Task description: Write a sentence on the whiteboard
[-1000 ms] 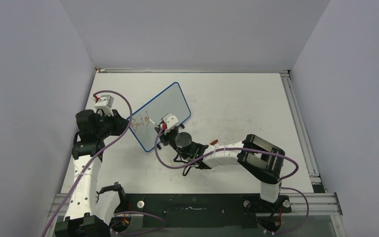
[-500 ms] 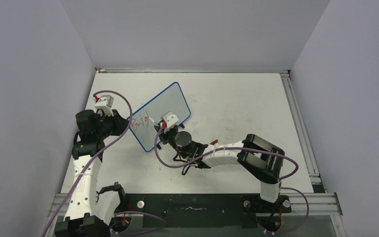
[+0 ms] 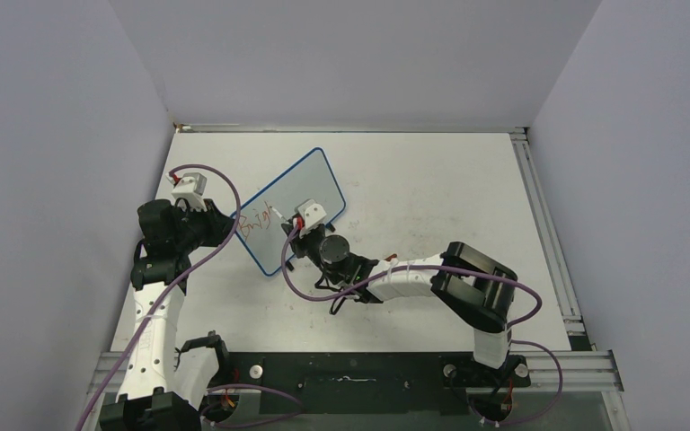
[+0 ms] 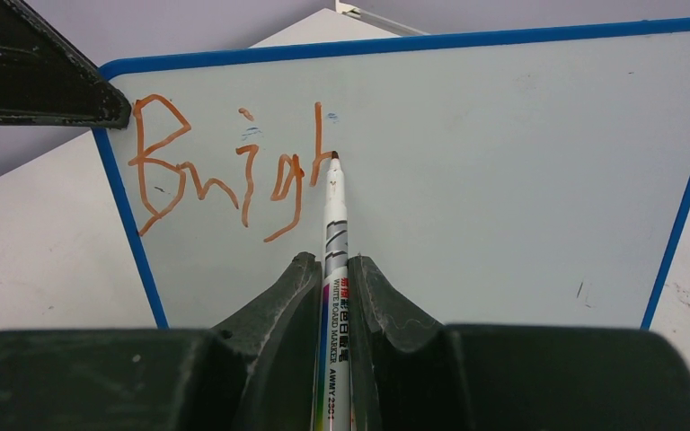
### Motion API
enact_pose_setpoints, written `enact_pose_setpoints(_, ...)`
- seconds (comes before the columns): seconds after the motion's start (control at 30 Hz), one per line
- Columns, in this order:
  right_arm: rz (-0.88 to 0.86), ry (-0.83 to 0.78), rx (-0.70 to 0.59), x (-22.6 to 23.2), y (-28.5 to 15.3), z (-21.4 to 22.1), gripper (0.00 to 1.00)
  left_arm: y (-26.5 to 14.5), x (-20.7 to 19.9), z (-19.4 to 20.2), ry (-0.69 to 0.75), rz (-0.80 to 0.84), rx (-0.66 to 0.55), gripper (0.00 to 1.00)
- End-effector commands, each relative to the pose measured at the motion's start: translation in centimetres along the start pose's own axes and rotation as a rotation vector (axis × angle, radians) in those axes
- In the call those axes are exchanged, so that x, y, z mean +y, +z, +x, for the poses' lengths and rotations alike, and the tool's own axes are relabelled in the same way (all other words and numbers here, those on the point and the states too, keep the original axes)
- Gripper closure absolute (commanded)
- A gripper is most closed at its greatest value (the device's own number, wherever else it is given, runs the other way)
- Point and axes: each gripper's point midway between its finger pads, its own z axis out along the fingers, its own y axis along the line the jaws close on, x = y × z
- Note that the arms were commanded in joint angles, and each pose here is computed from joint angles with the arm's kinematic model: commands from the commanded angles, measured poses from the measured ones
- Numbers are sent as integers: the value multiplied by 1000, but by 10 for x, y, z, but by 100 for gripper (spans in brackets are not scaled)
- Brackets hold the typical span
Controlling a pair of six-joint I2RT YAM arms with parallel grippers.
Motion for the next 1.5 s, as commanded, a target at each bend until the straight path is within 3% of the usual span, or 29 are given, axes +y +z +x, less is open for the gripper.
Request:
enact_pose_setpoints(0.0, 34, 20, -33, -9, 9, -8, 95, -3, -1, 2, 2, 0, 6, 100)
enact_pose_setpoints(0.97, 16, 3, 41, -1, -3, 27, 95, -4, -2, 0, 4, -1, 0, 100)
enact_pose_setpoints(1.47, 23, 9, -57, -9, -13, -26, 95, -3, -1, 1, 2, -3, 3, 100)
